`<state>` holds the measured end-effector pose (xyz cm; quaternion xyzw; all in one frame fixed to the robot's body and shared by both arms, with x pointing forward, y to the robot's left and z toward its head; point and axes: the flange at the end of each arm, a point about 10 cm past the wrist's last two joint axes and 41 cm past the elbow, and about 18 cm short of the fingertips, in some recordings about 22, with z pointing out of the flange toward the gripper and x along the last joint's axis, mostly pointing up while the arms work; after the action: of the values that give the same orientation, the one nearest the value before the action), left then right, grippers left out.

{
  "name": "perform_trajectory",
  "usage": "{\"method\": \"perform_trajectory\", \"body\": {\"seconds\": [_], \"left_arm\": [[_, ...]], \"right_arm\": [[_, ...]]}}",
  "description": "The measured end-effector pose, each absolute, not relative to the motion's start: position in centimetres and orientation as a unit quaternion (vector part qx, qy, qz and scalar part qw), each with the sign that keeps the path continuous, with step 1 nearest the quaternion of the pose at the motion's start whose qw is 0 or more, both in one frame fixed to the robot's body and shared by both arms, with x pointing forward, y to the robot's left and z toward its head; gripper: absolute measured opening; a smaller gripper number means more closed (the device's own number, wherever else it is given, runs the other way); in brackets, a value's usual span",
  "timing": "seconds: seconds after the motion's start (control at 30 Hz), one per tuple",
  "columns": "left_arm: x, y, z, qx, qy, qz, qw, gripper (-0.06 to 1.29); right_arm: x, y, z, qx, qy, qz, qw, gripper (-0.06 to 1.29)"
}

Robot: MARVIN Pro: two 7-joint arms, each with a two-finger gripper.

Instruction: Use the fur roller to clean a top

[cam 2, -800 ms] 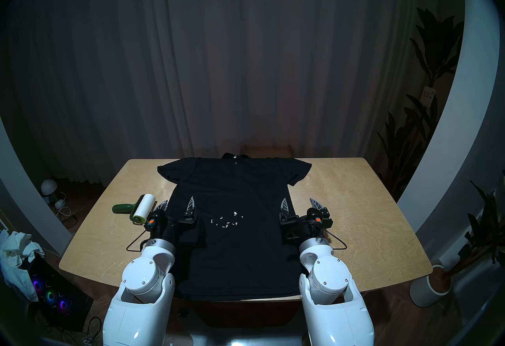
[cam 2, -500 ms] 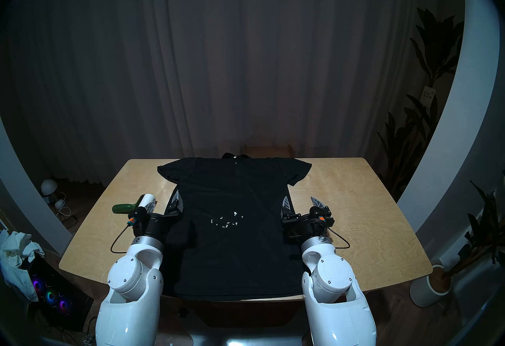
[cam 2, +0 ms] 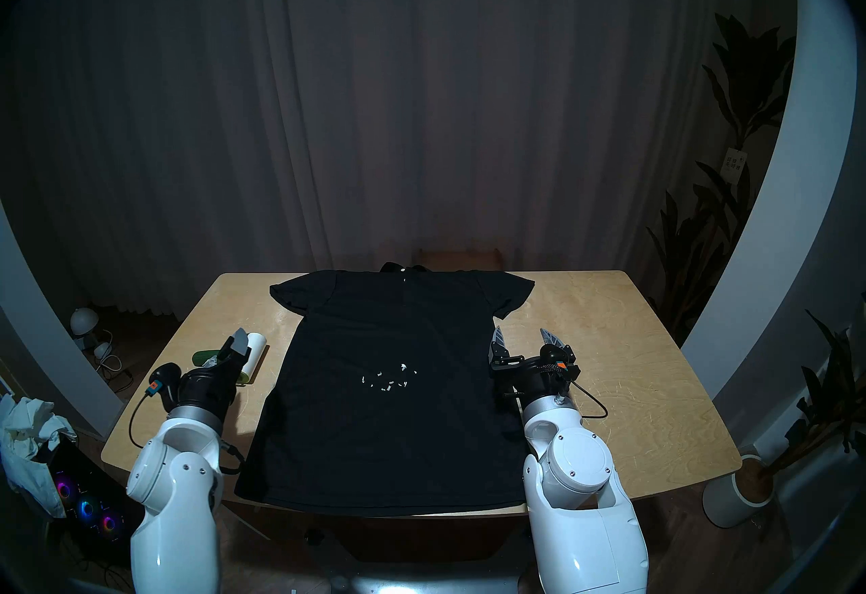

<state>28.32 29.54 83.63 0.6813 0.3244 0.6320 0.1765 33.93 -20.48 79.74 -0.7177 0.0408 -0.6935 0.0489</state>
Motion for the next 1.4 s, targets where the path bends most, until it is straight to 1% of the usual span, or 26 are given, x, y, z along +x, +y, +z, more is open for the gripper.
{"method": "perform_trajectory", "body": {"seconds": [0.03, 0.1, 0.33, 0.5, 0.83, 1.03, 1.4], "left_arm": [[28.0, 30.2, 83.9, 0.679, 0.329, 0.627, 0.194, 1.21], [27.8, 30.6, 84.0, 0.677, 0.331, 0.624, 0.204, 1.21], [26.9, 33.6, 84.3, 0.652, 0.361, 0.606, 0.278, 1.21], [26.3, 36.3, 82.5, 0.617, 0.414, 0.578, 0.336, 1.21], [26.6, 38.6, 79.9, 0.578, 0.464, 0.526, 0.416, 1.21], [27.7, 39.2, 79.6, 0.595, 0.467, 0.505, 0.415, 1.21], [29.4, 40.2, 80.0, 0.642, 0.490, 0.467, 0.360, 1.21]], "right_arm": [[34.1, -20.7, 79.9, -0.716, 0.043, -0.695, 0.049, 1.23], [34.3, -20.8, 79.9, -0.715, 0.045, -0.696, 0.049, 1.23], [35.2, -22.1, 80.1, -0.706, 0.049, -0.705, 0.048, 1.23], [35.9, -23.3, 80.1, -0.698, 0.047, -0.712, 0.056, 1.23], [36.2, -24.5, 80.8, -0.678, 0.019, -0.730, 0.082, 1.23], [36.1, -25.0, 81.0, -0.668, 0.005, -0.739, 0.087, 1.23], [35.4, -25.0, 80.7, -0.662, -0.006, -0.745, 0.089, 1.23]]}}
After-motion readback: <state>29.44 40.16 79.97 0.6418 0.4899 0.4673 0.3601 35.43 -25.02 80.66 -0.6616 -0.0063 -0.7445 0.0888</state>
